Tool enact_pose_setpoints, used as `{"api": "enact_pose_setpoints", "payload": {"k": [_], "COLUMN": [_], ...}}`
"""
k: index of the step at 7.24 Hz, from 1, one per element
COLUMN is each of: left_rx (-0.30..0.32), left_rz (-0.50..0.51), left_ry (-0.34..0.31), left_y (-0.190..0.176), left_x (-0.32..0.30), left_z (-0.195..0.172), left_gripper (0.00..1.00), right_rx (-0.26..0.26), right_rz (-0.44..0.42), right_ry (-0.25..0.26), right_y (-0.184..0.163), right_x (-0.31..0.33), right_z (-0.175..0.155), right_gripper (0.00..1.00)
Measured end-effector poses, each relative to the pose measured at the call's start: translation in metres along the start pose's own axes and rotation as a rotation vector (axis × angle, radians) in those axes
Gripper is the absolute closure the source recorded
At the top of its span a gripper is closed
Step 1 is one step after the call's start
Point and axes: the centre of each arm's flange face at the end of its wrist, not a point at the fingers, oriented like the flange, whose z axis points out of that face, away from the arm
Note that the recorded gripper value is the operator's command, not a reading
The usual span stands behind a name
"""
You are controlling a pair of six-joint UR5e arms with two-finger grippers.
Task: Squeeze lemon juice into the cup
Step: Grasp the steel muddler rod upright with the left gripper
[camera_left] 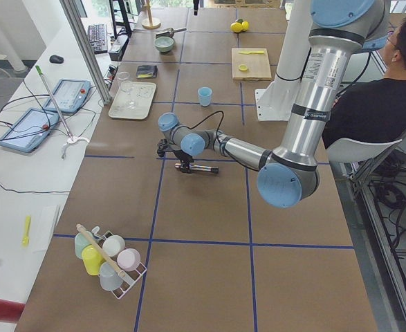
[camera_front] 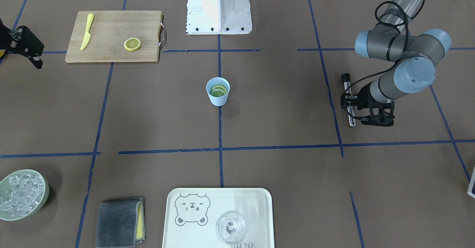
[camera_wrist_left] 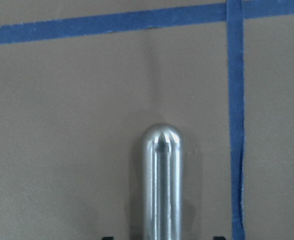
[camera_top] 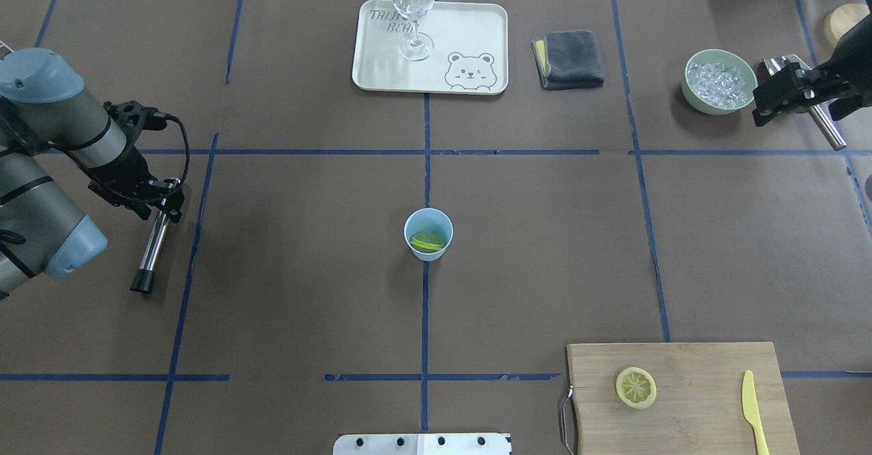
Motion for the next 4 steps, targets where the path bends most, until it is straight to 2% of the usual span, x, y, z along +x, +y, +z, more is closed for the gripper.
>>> {"api": "enact_pose_setpoints", "payload": {"k": [4], "left_rx": [0.024], "left_rz": [0.016], "left_ry": [0.008], "left_y": [0.005], "left_x": [0.007], "left_z": [-0.014], "left_gripper": [1.0], "right_rx": [0.001], "right_rz": [0.0], "right_ry": [0.0], "right_y": [0.0], "right_x": [0.0], "right_z": [-0.001], "right_gripper": [0.0]}}
